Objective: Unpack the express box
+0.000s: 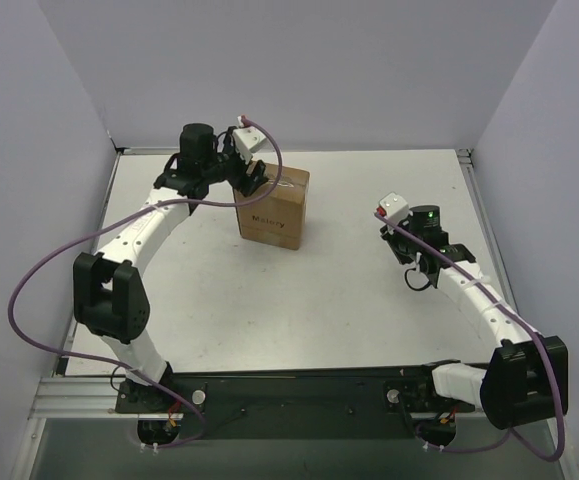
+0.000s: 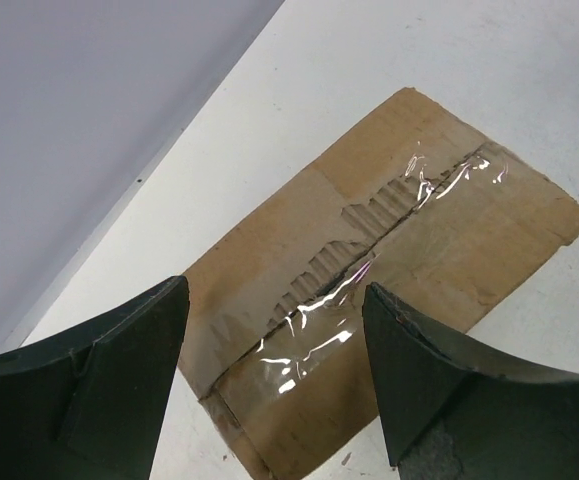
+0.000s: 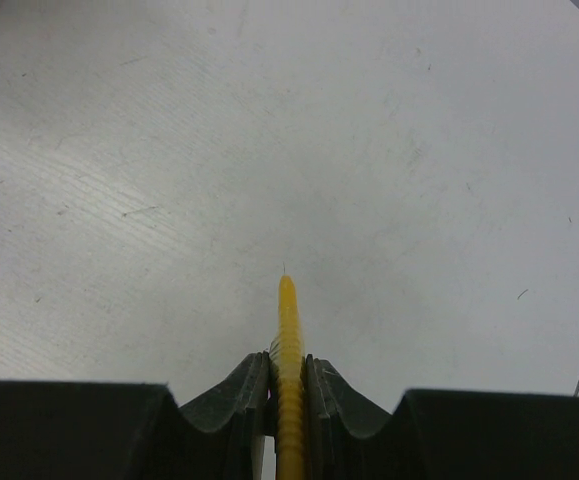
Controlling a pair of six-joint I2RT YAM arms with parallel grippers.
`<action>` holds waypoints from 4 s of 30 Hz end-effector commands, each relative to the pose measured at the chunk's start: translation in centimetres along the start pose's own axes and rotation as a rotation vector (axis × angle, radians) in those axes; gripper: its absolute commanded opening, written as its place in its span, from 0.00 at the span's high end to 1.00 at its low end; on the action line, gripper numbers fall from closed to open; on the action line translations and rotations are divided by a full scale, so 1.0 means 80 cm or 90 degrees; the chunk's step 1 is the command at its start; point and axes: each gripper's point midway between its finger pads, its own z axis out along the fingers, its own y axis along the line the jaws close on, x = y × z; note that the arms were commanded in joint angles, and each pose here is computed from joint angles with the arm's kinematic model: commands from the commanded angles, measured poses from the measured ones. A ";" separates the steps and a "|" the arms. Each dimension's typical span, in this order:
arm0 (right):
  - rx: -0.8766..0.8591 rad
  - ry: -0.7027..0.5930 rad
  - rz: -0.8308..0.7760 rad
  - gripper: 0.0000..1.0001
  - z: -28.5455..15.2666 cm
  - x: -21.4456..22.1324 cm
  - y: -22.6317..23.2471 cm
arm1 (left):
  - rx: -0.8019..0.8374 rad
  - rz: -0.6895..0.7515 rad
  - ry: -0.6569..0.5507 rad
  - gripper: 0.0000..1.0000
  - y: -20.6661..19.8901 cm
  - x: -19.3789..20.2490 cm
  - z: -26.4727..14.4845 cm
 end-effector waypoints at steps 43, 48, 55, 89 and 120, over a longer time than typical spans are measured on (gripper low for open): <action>-0.120 -0.095 0.184 1.00 -0.046 -0.150 -0.008 | 0.241 0.281 0.154 0.63 -0.079 0.048 0.064; -0.164 -0.132 0.213 1.00 -0.057 -0.178 -0.004 | 0.207 0.194 0.097 0.76 -0.084 0.013 0.049; -0.359 -0.268 0.351 1.00 -0.094 -0.279 -0.012 | 0.185 0.105 0.081 0.83 -0.085 0.000 0.042; -0.603 -0.163 0.574 1.00 -0.031 -0.287 0.057 | 0.233 -0.156 0.110 1.00 -0.070 -0.017 0.048; -0.646 -0.182 0.641 1.00 -0.031 -0.296 0.050 | 0.212 -0.178 0.101 1.00 -0.058 -0.012 0.065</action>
